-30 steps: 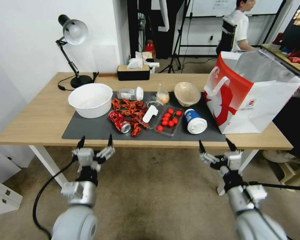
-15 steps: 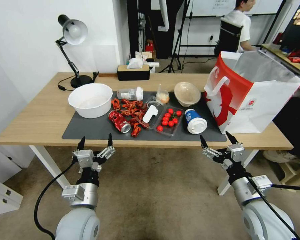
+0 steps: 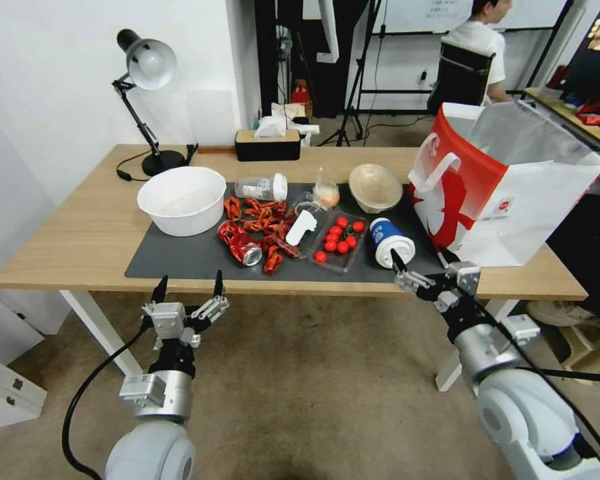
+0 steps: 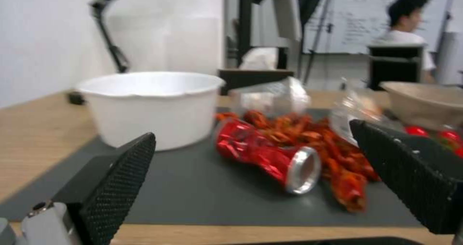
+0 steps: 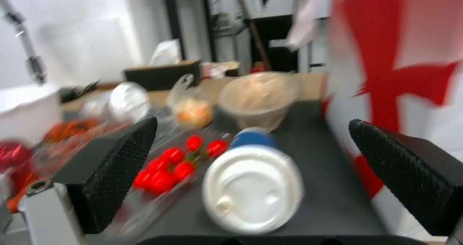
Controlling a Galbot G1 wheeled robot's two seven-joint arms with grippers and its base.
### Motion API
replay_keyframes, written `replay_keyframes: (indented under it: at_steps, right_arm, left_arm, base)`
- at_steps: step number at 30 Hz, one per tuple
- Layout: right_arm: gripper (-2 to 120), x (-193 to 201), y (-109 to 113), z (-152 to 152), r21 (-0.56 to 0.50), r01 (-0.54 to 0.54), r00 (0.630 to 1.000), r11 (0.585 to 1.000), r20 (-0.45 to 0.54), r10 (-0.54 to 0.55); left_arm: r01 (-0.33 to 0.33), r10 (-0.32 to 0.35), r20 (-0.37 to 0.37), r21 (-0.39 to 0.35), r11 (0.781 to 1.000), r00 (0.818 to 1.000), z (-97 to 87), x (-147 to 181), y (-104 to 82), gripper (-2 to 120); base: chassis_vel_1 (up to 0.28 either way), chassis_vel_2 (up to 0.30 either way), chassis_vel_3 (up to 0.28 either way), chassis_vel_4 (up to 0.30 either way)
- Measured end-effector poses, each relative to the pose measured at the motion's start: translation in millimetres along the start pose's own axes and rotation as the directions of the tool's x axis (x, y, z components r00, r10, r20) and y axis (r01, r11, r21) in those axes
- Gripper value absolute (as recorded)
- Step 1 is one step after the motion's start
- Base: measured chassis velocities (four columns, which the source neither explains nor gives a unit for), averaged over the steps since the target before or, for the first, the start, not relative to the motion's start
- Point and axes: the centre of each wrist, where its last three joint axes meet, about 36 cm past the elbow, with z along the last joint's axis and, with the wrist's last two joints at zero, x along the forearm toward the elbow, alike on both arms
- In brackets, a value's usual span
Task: Pick up the trash from the table and place it into the takeout bag.
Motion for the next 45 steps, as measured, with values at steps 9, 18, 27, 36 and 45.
replay_keyframes:
  at_steps: [9, 18, 27, 36, 45]
  right_arm:
    - [100, -83.1, 1.2, -34.1, -0.02, -0.021, 0.998, 1.0, -0.064, 0.019]
    - [100, -123.2, 11.2, -35.5, -0.011, -0.086, 0.98, 0.996, -0.183, 0.082]
    - [100, -149.2, 36.2, -64.0, 0.027, -0.154, 0.917, 0.988, -0.369, 0.153]
    - [100, -159.7, 47.5, -76.6, 0.043, -0.197, 0.849, 0.979, -0.492, 0.193]
    - [100, -169.7, 50.1, -65.9, 0.035, -0.216, 0.801, 0.976, -0.565, 0.197]
  left_arm:
    - [0.015, -0.015, -0.01, -0.012, 1.0, 1.0, -1.7, 4.2, 9.3, 100]
    - [0.031, -0.031, -0.012, -0.009, 0.999, 0.999, -1.0, 5.3, 10.2, 100]
    - [0.047, -0.047, -0.011, -0.009, 0.999, 0.999, 2.4, 6.5, 12.6, 100]
    - [0.049, -0.049, -0.008, -0.01, 0.999, 0.999, 4.2, 7.3, 12.9, 100]
    - [0.049, -0.049, -0.006, -0.012, 0.999, 0.999, 4.4, 7.3, 13.3, 100]
  base:
    - [0.0, 0.0, 0.0, 0.0]
    - [0.0, 0.0, 0.0, 0.0]
    - [0.0, 0.0, 0.0, 0.0]
    - [0.0, 0.0, 0.0, 0.0]
    - [0.0, 0.0, 0.0, 0.0]
